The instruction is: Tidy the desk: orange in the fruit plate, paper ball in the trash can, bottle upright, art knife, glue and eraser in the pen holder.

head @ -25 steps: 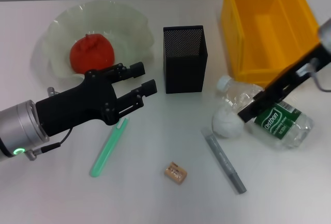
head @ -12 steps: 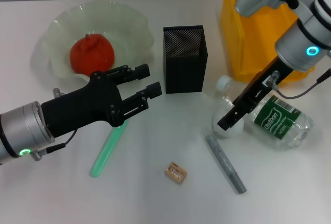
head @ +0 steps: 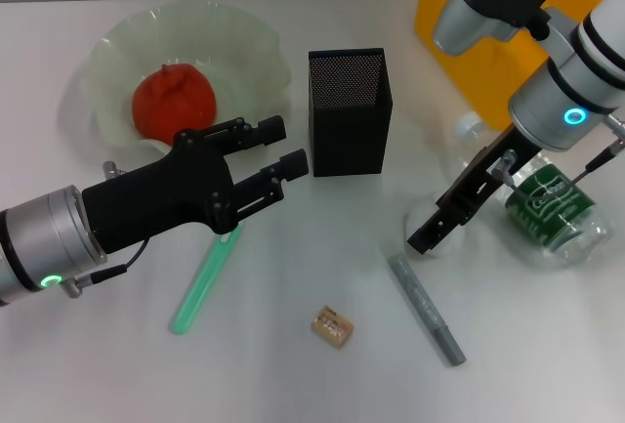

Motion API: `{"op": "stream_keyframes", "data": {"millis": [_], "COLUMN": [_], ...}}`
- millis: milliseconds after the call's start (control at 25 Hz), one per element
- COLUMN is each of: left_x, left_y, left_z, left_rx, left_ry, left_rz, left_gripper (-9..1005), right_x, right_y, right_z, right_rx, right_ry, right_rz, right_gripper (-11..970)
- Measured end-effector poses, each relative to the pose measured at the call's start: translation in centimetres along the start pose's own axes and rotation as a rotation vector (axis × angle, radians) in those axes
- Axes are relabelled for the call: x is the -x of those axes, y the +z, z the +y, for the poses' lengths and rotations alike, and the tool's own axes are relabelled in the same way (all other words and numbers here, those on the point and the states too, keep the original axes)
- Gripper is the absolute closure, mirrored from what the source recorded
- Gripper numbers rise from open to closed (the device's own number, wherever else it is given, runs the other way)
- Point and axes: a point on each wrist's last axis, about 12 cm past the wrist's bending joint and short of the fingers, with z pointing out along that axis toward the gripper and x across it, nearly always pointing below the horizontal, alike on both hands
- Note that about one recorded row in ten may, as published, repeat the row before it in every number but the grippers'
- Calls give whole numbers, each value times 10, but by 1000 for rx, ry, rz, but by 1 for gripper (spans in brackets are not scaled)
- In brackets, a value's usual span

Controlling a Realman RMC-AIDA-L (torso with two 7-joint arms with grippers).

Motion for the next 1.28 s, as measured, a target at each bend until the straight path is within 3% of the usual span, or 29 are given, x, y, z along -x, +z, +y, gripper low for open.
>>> {"op": "stream_keyframes", "data": {"millis": [760, 1200, 1280], "left_x": [-2, -1, -2], "left_y": [4, 4, 4], "left_z": [2, 2, 2], "left_rx": [8, 11, 13], "left_ry": [-5, -4, -4], "left_rz": [4, 4, 4], "left_gripper": [503, 503, 503], "right_x": [0, -1, -1], "right_y": [6, 4, 3], "right_z": [-1, -2, -2], "right_rx": [-10, -15, -16], "right_ry": [-1, 2, 3], "right_rz": [1, -16, -21], "right_gripper": [134, 444, 449]}}
